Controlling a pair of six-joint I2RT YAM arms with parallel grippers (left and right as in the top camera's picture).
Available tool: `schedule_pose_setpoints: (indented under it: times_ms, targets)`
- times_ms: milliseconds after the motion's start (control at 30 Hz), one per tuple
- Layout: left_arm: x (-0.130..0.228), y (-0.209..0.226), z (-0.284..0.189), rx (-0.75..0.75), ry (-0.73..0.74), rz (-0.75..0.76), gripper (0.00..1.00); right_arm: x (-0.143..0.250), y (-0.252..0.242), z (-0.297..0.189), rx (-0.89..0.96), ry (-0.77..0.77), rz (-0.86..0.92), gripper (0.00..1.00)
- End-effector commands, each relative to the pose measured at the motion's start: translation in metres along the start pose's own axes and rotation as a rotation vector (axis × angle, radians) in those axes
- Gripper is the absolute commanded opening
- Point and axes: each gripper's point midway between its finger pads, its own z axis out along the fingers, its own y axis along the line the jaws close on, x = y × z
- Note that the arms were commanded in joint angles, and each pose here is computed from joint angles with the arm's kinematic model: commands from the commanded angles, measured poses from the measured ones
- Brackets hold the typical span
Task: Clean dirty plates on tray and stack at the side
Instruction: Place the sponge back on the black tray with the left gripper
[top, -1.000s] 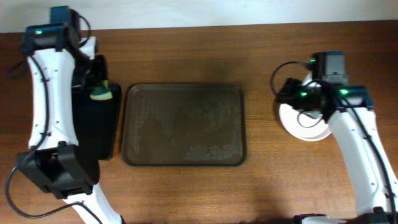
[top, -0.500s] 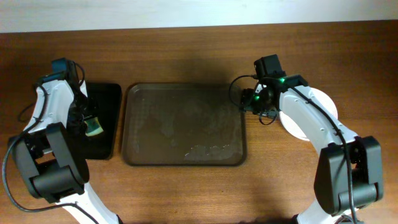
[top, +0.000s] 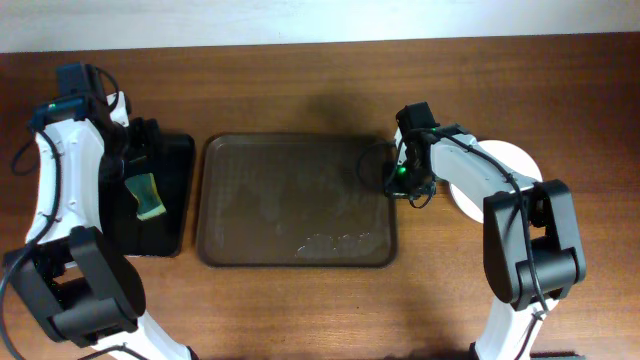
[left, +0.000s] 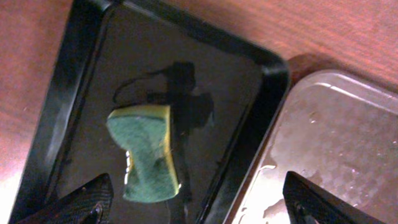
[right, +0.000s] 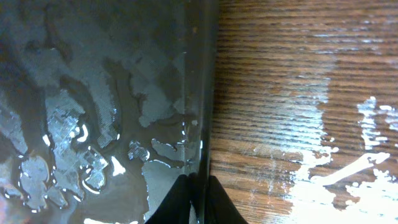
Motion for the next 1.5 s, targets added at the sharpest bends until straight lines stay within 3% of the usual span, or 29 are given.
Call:
schedule_pose_setpoints:
  times_ms: [0,267,633,867,900,933,1000,1100,1133,1267,1467]
  targets:
    - [-0.010,-0.020,-0.009,0.032,-0.048,0.056,0.86,0.002,0.002,0.007,-0.009,0.019,-0.014,0.04]
    - [-0.011,-0.026,-0.009,0.034,-0.056,0.073,0.85,-0.016,-0.036,-0.004,0.027,-0.022,0.066,0.04]
    - [-0.011,-0.027,-0.009,0.035,-0.056,0.073,0.86,-0.040,-0.047,-0.008,0.074,-0.108,-0.190,0.04]
    - [-0.011,-0.027,-0.009,0.035,-0.056,0.073,0.85,-0.051,-0.050,-0.010,0.104,-0.147,-0.265,0.04]
    - [-0.011,-0.027,-0.009,0.035,-0.057,0.073,0.86,-0.049,-0.047,-0.011,0.085,-0.138,-0.259,0.11]
    - [-0.012,-0.027,-0.009,0.037,-0.060,0.090,0.87,-0.050,-0.042,-0.022,0.073,-0.133,-0.241,0.39]
    - [-0.013,-0.029,-0.021,0.041,-0.065,0.113,0.99,-0.067,-0.029,-0.074,0.071,-0.188,-0.246,0.60]
    - [-0.017,-0.031,-0.048,0.044,-0.113,0.118,0.99,-0.082,-0.006,-0.173,0.064,-0.320,-0.252,0.94]
    - [-0.013,-0.031,-0.053,0.043,-0.107,0.118,0.99,-0.081,0.002,-0.217,0.057,-0.380,-0.227,0.99]
    - [-0.013,-0.030,-0.053,0.043,-0.107,0.118,0.99,-0.033,0.016,-0.350,0.050,-0.604,-0.160,0.98]
    - [-0.013,-0.030,-0.053,0.043,-0.107,0.116,0.99,0.058,0.018,-0.423,0.015,-0.752,-0.163,0.98]
